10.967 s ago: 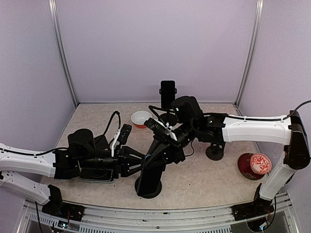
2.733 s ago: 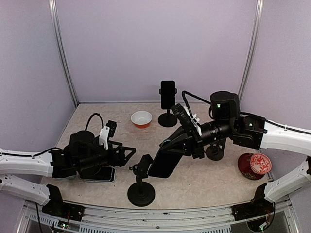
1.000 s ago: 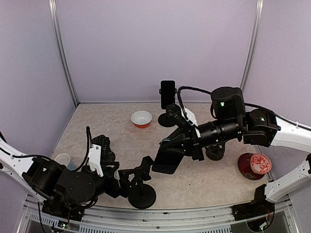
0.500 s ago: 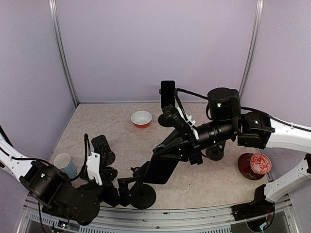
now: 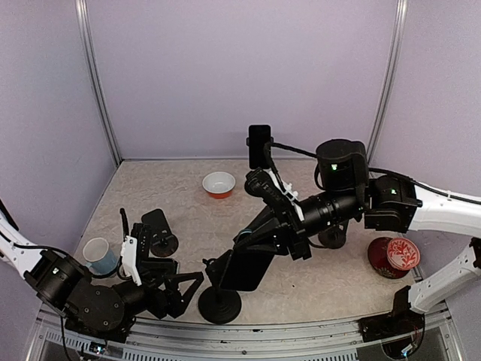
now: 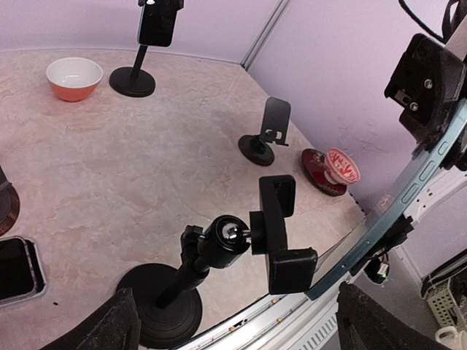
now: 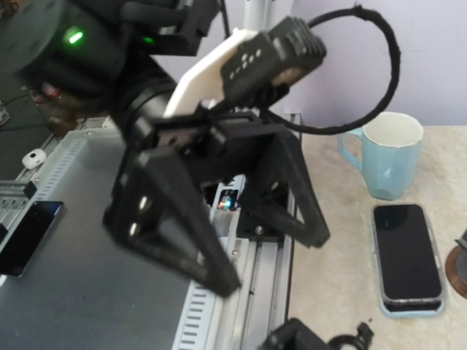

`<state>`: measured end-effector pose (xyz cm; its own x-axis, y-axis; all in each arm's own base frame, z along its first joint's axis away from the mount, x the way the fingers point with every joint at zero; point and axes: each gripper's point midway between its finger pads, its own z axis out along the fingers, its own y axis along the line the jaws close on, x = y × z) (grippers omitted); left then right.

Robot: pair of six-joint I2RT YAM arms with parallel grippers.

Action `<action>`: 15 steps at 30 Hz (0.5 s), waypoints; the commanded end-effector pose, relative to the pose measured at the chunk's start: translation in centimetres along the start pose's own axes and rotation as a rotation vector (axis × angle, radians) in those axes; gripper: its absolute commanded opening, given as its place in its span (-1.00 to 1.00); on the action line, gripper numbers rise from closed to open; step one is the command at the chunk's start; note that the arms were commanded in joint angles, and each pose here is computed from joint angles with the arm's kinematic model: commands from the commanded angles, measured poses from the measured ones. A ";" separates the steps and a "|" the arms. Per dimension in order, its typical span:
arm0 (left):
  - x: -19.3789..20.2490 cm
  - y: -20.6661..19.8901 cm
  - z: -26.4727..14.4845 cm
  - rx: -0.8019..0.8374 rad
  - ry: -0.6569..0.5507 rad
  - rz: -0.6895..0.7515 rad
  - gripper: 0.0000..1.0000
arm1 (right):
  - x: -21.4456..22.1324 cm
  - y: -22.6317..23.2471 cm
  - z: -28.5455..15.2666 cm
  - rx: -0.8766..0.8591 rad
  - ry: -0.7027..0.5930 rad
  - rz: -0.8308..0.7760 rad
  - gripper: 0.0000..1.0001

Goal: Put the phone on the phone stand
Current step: Move the phone stand to the center of the board.

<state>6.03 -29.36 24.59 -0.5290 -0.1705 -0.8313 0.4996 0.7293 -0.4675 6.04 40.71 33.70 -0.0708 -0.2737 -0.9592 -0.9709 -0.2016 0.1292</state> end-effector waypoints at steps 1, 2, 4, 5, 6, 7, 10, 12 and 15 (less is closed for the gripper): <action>-1.8 -1.9 -0.6 0.109 -0.052 -0.058 0.80 | -4.5 2.4 -4.0 0.028 -0.117 -0.104 -1.00; -1.8 -1.9 -0.5 0.101 -0.051 -0.052 0.81 | -4.7 2.5 -4.5 0.043 -0.121 -0.109 -1.00; -1.6 -2.3 -0.1 0.080 -0.041 -0.028 0.86 | -5.1 2.3 -5.8 0.101 -0.129 -0.114 -1.00; -1.7 -2.6 0.1 0.071 -0.037 -0.024 0.88 | -5.2 2.1 -6.3 0.129 -0.132 -0.115 -1.00; -1.6 -2.8 0.4 0.058 -0.029 -0.014 0.88 | -5.3 1.9 -6.8 0.154 -0.136 -0.115 -1.00; -1.5 -2.9 0.7 0.042 -0.020 -0.012 0.89 | -5.5 1.9 -7.2 0.173 -0.142 -0.118 -1.00; -0.9 -2.9 1.8 -0.003 0.005 0.015 0.88 | -5.8 2.1 -8.3 0.201 -0.166 -0.127 -1.00; -0.5 -2.8 2.4 -0.015 0.020 0.020 0.87 | -6.0 2.2 -8.7 0.210 -0.177 -0.128 -1.00; -0.3 -2.5 3.2 -0.016 0.034 -0.001 0.82 | -5.9 2.2 -9.0 0.218 -0.179 -0.124 -1.00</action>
<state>6.70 -32.91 25.39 -0.5273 -0.1635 -0.8338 0.4960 0.7375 -0.4583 6.14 34.05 40.95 0.0180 -0.1161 -0.9931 -0.9988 -0.0463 -0.0127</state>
